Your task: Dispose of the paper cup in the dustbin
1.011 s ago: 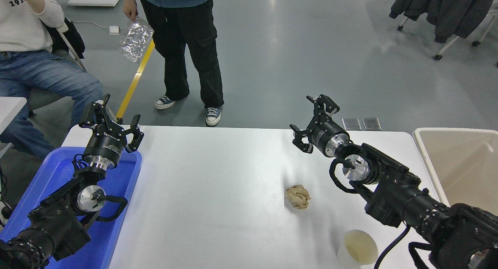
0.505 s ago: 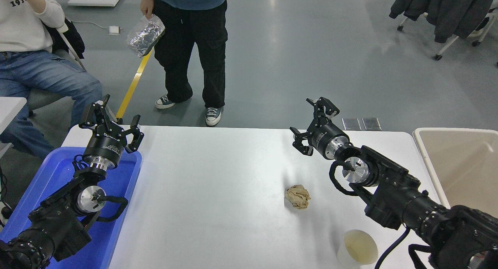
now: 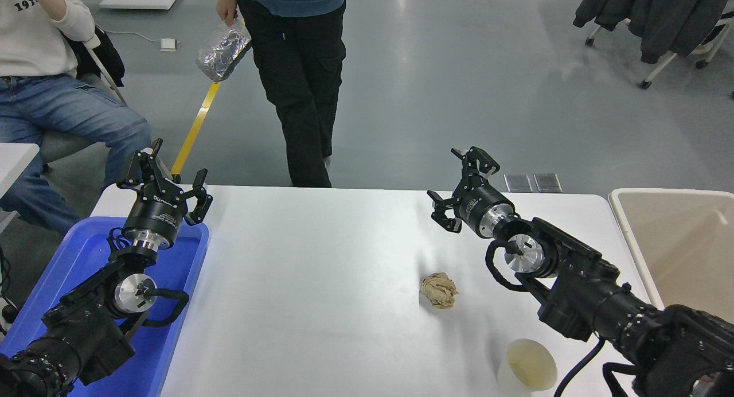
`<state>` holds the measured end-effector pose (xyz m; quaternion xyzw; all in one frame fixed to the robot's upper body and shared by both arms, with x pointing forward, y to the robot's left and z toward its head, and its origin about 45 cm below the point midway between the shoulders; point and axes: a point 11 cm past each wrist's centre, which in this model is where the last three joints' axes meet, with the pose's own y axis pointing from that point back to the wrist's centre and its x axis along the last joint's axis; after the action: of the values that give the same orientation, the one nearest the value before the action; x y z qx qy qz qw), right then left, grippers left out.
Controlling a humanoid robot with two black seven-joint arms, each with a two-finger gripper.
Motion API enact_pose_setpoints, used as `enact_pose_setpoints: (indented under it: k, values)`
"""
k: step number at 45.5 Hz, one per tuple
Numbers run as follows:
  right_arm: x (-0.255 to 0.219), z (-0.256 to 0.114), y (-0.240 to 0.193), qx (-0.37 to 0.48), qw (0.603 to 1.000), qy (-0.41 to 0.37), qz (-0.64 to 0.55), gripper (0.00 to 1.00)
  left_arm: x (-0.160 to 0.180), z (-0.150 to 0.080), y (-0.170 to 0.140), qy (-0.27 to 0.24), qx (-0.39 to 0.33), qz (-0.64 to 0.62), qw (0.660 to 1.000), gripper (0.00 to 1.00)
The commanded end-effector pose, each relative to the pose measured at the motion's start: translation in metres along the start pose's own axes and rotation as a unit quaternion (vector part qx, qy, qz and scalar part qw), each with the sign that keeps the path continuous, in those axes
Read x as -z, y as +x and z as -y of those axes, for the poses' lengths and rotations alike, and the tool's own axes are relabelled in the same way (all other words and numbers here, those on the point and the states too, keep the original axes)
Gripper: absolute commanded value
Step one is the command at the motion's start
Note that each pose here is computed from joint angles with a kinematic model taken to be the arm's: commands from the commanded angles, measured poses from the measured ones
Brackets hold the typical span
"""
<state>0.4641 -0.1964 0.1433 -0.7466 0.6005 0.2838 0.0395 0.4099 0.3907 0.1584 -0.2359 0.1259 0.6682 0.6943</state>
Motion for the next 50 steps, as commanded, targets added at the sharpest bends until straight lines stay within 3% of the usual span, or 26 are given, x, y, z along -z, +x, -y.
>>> enact_pose_setpoints:
  k: [1,11,20,36,50]
  values:
    - [0.012,0.003,-0.009,0.012,1.0,0.009,-0.007,1.0,0.0,0.0,0.0,0.0,0.001,0.0,1.0,1.0]
    - [0.01,0.003,-0.043,0.065,0.998,0.005,-0.016,1.0,0.0,0.0,0.0,0.001,0.0,0.001,1.0,1.0]
    - [-0.009,-0.003,-0.059,0.126,0.986,-0.023,-0.108,1.0,0.0,0.0,0.0,0.0,0.001,0.0,1.0,1.0]
    - [0.026,-0.041,-0.003,0.221,0.948,-0.06,-0.223,1.0,0.0,0.0,0.0,0.0,0.0,0.001,1.0,1.0]
    - [0.054,-0.087,0.031,0.272,0.881,-0.117,-0.369,1.0,-0.001,0.0,0.001,-0.001,0.0,0.001,1.0,1.0]
